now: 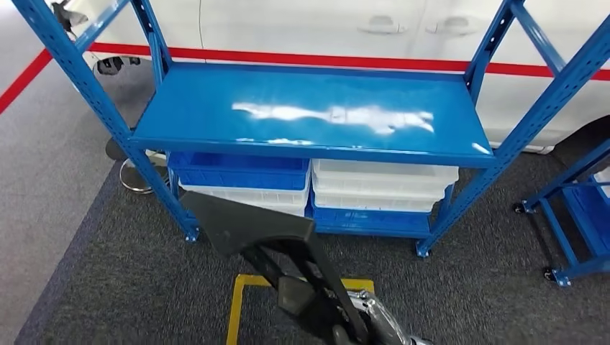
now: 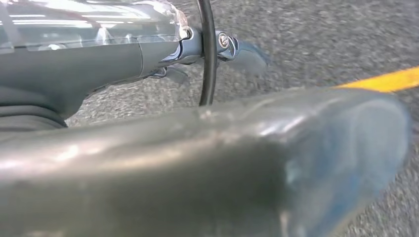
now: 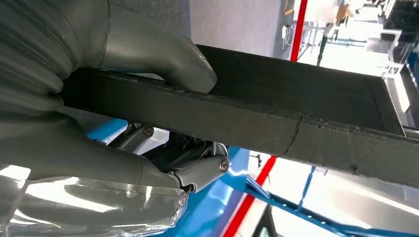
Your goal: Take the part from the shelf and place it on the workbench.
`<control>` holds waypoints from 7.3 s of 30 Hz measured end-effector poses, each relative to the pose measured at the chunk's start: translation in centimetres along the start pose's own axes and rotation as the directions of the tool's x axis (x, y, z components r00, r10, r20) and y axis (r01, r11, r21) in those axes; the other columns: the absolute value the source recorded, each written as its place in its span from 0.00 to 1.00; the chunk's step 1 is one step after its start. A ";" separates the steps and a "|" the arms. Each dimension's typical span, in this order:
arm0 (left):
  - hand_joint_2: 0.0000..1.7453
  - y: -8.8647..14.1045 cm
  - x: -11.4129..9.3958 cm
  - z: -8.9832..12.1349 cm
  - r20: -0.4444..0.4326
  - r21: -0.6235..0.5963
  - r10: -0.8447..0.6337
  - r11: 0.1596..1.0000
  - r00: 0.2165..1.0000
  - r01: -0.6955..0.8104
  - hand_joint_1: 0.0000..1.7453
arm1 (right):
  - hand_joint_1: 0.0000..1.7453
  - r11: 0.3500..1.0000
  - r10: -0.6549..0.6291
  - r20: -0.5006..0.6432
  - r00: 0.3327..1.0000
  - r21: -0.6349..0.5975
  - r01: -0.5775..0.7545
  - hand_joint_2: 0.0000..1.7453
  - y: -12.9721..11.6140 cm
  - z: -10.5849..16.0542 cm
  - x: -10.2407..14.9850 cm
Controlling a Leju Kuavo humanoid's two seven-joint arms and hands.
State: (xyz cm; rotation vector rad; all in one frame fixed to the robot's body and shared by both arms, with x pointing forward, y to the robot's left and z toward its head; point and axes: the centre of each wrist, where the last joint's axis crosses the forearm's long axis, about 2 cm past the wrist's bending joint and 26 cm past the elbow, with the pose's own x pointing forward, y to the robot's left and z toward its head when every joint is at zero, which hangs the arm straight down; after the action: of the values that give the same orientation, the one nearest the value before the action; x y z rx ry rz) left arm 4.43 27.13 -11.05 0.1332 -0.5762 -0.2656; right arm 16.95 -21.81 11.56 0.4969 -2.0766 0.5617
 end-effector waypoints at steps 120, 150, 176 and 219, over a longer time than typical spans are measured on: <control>0.00 -0.9 -0.4 0.4 -0.022 0.032 0.103 0.994 0.994 -0.103 0.00 | 1.00 0.900 -0.436 -0.007 0.900 -0.007 0.436 1.00 -1.6 7.6 0.4; 0.00 -0.6 -0.3 0.3 -0.019 0.034 0.091 0.995 0.996 -0.090 0.00 | 1.00 0.897 -0.441 0.008 0.898 -0.012 0.441 1.00 -1.0 6.9 0.2; 0.00 -0.5 -0.5 0.4 -0.027 0.036 0.098 0.995 0.995 -0.097 0.00 | 1.00 0.955 -0.296 -0.029 0.955 -0.030 0.296 1.00 -1.1 6.8 0.1; 0.00 -0.1 -1.1 0.5 -0.048 0.006 0.071 0.997 0.996 -0.071 0.00 | 1.00 0.353 0.812 -0.460 0.358 -0.101 -0.930 1.00 -3.7 5.8 1.0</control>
State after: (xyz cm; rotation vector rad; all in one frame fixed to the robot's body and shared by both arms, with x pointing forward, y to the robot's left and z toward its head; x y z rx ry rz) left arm 3.23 27.29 -11.19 0.1230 -0.5329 -0.1912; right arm 14.61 -28.25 10.26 -1.0289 -1.8822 0.7851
